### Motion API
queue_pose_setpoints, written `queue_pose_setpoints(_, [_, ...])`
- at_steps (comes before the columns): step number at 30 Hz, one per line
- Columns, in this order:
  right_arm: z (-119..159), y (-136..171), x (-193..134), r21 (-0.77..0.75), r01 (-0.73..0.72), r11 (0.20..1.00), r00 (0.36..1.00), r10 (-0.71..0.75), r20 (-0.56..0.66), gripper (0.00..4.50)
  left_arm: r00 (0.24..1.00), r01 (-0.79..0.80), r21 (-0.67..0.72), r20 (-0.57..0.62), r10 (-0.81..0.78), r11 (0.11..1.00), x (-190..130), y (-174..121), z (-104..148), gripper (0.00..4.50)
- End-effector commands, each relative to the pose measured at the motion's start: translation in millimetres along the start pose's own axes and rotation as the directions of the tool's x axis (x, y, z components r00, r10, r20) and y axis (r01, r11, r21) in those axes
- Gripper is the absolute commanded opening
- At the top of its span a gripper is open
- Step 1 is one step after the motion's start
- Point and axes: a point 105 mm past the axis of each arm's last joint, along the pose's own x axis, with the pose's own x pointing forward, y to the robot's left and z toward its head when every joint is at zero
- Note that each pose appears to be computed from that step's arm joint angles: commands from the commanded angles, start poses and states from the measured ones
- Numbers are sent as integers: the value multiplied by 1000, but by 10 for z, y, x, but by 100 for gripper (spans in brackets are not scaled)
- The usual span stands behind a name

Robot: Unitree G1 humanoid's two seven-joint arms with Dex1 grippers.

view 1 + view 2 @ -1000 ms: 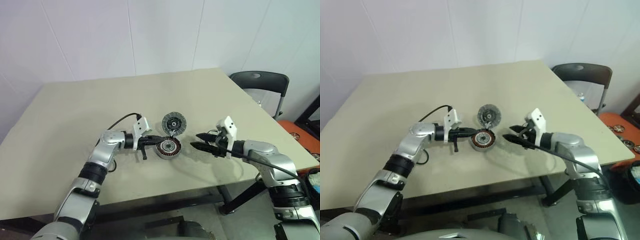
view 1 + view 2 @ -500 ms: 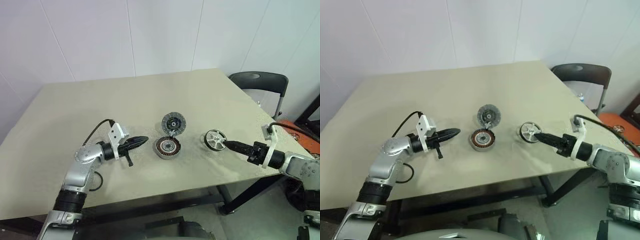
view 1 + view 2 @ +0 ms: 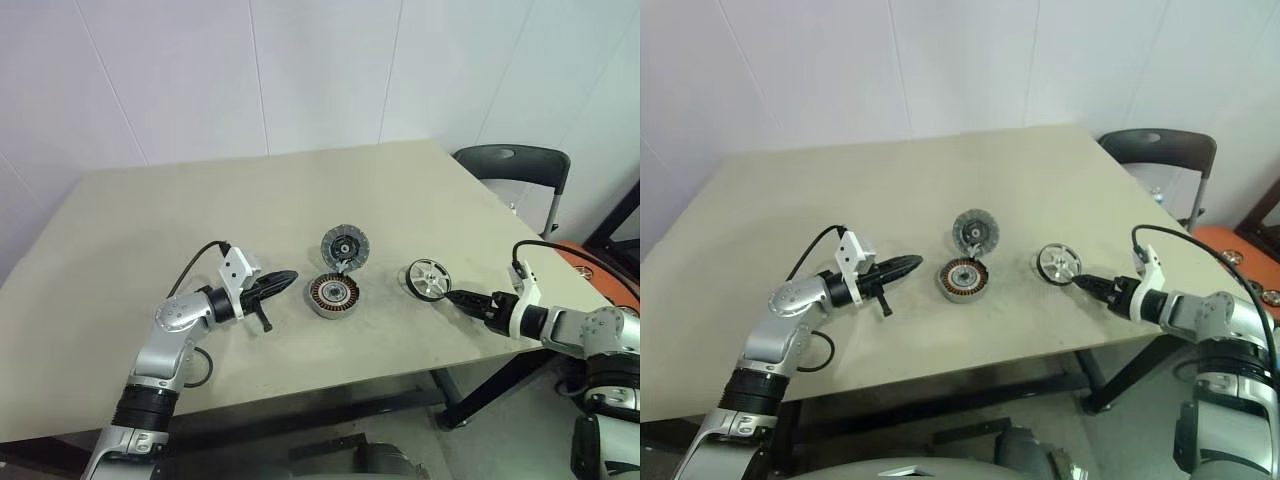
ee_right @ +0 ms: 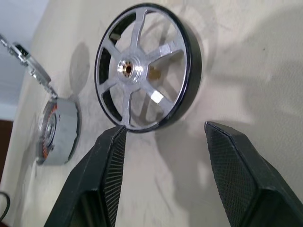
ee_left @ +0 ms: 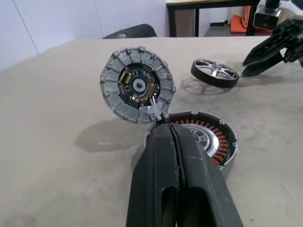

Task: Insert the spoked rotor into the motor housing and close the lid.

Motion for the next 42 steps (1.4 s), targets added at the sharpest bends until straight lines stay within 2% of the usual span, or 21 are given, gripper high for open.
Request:
queue_pose_setpoints(1, [12,29,95,14,-4,1000,1000,4,19,279,999,0,39,38,-1,999,37,23,135,5])
queue_pose_setpoints(7, [54,294,361,31,-104,994,994,102,49,279,999,15,17,34,-16,1000,18,26,125,5])
queue_pose_setpoints(15, [134,763,777,18,-221,975,973,219,77,279,999,-44,36,-20,45,998,-144,187,32,5])
queue_pose_setpoints(18, [165,876,857,-3,-238,971,968,237,87,218,998,-64,41,-25,65,997,-185,224,25,0])
queue_pose_setpoints(20, [172,928,868,-7,-253,968,964,252,88,157,997,-71,45,-30,73,996,-205,238,17,0])
queue_pose_setpoints(23, [161,971,870,-18,-264,964,961,265,84,43,997,-74,45,-33,75,996,-215,240,10,0])
queue_pose_setpoints(24, [161,968,867,-18,-264,964,960,265,86,30,997,-75,45,-34,76,996,-215,240,9,0])
queue_pose_setpoints(27, [153,922,854,-23,-255,967,962,256,92,30,996,-76,45,-34,77,996,-207,236,8,0])
queue_pose_setpoints(30, [202,1019,798,-35,-315,948,941,317,117,30,996,-72,48,-42,74,996,-199,230,-1,0])
queue_pose_setpoints(34, [299,1321,593,-45,-481,875,865,483,136,30,997,-70,10,-12,70,997,-206,236,52,0])
queue_pose_setpoints(37, [315,1646,251,-80,-658,749,741,663,109,30,999,-45,-19,-19,45,999,-255,202,53,0])
queue_pose_setpoints(42, [189,1827,-115,-106,-751,652,654,756,20,30,998,-54,-24,-39,53,998,-331,207,26,0])
